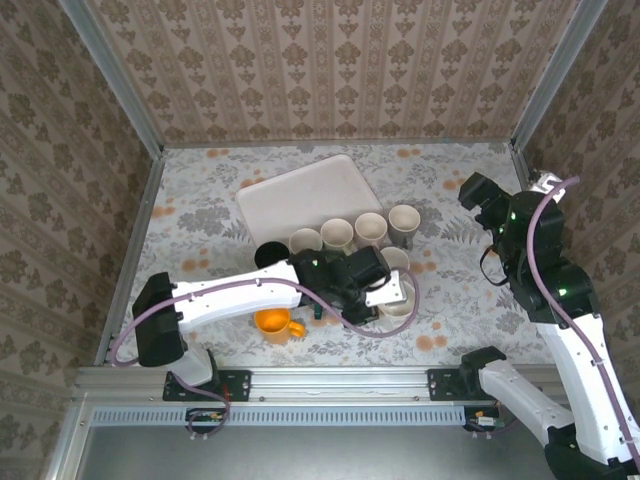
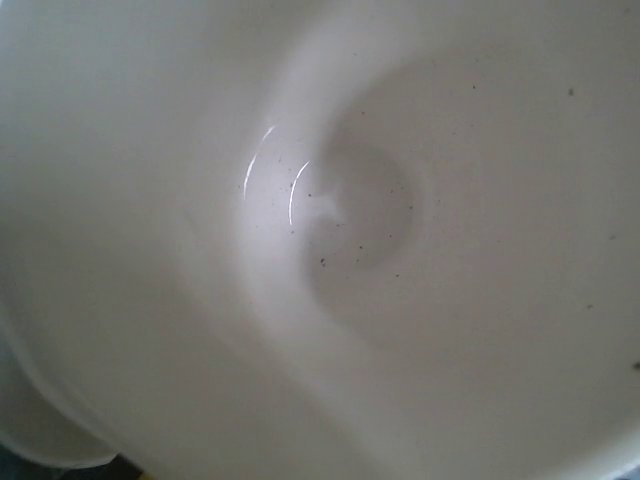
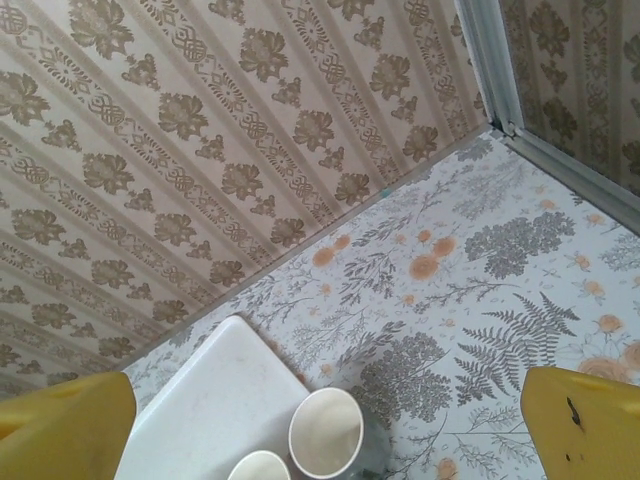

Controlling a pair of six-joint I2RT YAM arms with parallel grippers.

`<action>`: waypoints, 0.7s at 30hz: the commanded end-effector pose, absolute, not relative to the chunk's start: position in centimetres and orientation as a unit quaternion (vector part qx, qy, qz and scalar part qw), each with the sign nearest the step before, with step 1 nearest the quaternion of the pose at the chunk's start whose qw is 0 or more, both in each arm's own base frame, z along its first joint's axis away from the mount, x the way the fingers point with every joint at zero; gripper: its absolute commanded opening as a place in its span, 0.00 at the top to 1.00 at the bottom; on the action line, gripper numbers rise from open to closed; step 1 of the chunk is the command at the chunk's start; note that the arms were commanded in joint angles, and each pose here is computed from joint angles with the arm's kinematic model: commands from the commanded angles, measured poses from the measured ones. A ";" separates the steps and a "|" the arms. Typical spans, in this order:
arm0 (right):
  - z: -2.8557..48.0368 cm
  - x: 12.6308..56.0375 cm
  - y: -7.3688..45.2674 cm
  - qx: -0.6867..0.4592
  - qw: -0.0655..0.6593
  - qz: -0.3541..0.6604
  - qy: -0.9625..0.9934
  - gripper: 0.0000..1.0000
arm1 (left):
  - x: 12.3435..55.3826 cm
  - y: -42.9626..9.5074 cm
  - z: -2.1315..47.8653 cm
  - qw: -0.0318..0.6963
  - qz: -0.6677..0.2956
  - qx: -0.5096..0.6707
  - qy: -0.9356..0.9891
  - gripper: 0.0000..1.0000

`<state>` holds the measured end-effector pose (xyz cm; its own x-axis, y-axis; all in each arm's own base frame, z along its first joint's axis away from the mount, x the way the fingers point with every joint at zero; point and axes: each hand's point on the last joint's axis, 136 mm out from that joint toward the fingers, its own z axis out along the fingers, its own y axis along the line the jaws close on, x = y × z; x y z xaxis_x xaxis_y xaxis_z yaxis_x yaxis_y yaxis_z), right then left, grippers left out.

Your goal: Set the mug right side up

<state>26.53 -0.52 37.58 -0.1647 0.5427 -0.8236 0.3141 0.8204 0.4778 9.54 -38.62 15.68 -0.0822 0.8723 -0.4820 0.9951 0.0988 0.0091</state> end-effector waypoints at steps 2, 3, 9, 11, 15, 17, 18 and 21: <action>37.0 27.0 0.4 0.264 0.583 0.116 0.760 0.00 | 9.6 -40.5 18.1 0.257 -0.207 0.633 0.700 1.00; 36.7 27.1 0.6 0.263 0.580 0.119 0.762 0.00 | 9.4 -40.5 17.8 0.255 -0.213 0.633 0.699 1.00; 35.5 27.7 1.4 0.261 0.567 0.137 0.769 0.00 | 9.8 -39.9 14.9 0.249 -0.194 0.626 0.713 1.00; 35.4 27.8 1.5 0.261 0.566 0.140 0.769 0.00 | 10.0 -40.0 14.0 0.248 -0.189 0.619 0.721 1.00; 35.0 28.1 1.7 0.263 0.559 0.142 0.773 0.00 | 10.2 -39.9 12.3 0.241 -0.178 0.616 0.728 1.00; 34.8 28.2 1.8 0.263 0.555 0.143 0.776 0.00 | 10.3 -39.7 11.6 0.239 -0.174 0.617 0.729 1.00; 34.7 28.3 1.8 0.264 0.554 0.143 0.777 0.00 | 10.2 -39.7 11.3 0.235 -0.174 0.620 0.728 1.00; 34.4 28.5 2.0 0.265 0.550 0.145 0.779 0.00 | 10.1 -39.4 10.7 0.226 -0.173 0.622 0.730 1.00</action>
<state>28.21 1.50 34.80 -0.2438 0.5600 -0.7918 0.2639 0.8239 0.5015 9.94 -38.00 9.93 -0.1232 0.8646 -0.4871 0.9869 0.1583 0.0315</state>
